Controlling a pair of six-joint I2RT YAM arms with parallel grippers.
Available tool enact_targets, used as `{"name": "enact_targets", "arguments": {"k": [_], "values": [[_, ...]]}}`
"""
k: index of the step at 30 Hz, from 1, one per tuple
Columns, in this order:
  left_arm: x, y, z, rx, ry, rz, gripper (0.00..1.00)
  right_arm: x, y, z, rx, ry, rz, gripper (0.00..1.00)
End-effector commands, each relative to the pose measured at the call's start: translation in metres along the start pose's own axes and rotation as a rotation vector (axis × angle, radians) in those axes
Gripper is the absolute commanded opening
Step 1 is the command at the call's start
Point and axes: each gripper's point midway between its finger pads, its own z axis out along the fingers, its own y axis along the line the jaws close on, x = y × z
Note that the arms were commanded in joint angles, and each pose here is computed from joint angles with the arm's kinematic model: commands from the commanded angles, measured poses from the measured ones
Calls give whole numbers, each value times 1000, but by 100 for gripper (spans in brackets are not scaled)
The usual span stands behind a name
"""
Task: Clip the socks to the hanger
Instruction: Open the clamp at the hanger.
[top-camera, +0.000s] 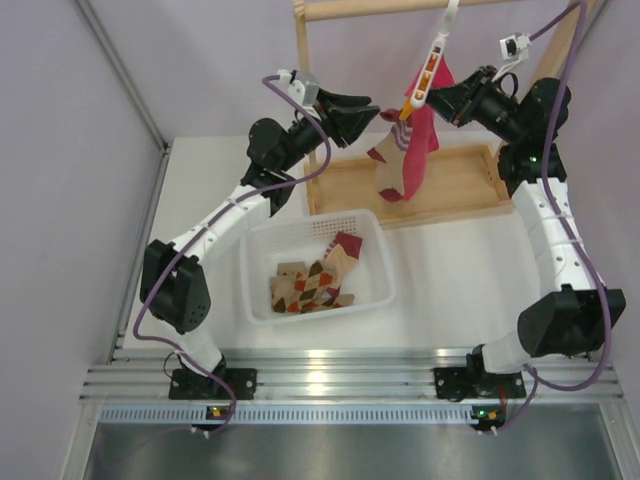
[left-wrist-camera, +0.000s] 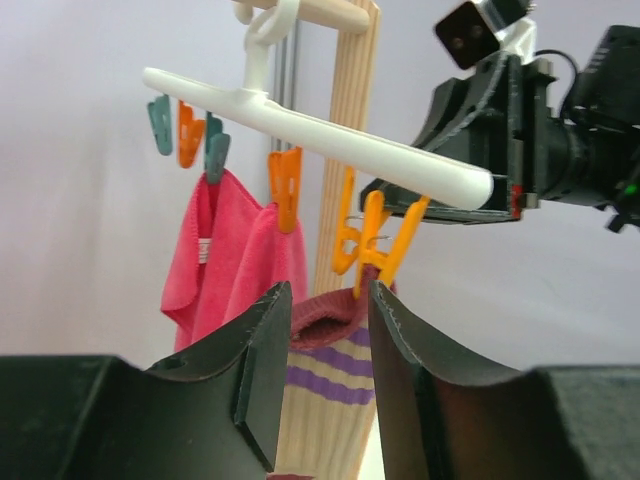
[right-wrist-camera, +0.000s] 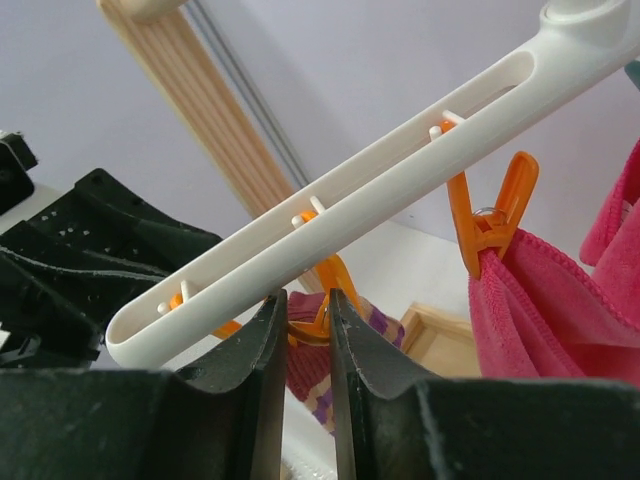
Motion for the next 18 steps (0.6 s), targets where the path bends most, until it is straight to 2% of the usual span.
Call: {"name": "enact_targets", "arguments": {"k": [1, 4, 7, 9, 12, 13, 15, 16, 18], "values": [[-21, -25, 8, 103, -18, -17, 41, -9, 12, 4, -141, -9, -1, 0], [-23, -16, 19, 98, -45, 27, 38, -12, 5, 6, -99, -21, 23, 0], [-29, -48, 17, 274, -79, 94, 33, -17, -2, 6, -41, -29, 57, 0], [-22, -74, 12, 380, -51, 102, 31, -22, -2, 6, -3, -30, 79, 0], [-3, -106, 0, 438, -19, 182, 29, -27, -1, 4, 65, -37, 73, 0], [5, -109, -2, 433, -8, 259, 27, -26, 2, 1, 85, -31, 77, 0], [17, -124, -6, 388, 9, 294, 23, -25, 9, 2, 116, -34, 61, 0], [21, -128, -5, 381, 5, 361, 22, -23, 12, 2, 126, -33, 58, 0], [29, -137, -1, 311, 17, 380, 20, -22, 21, 6, 134, -42, 56, 0]]}}
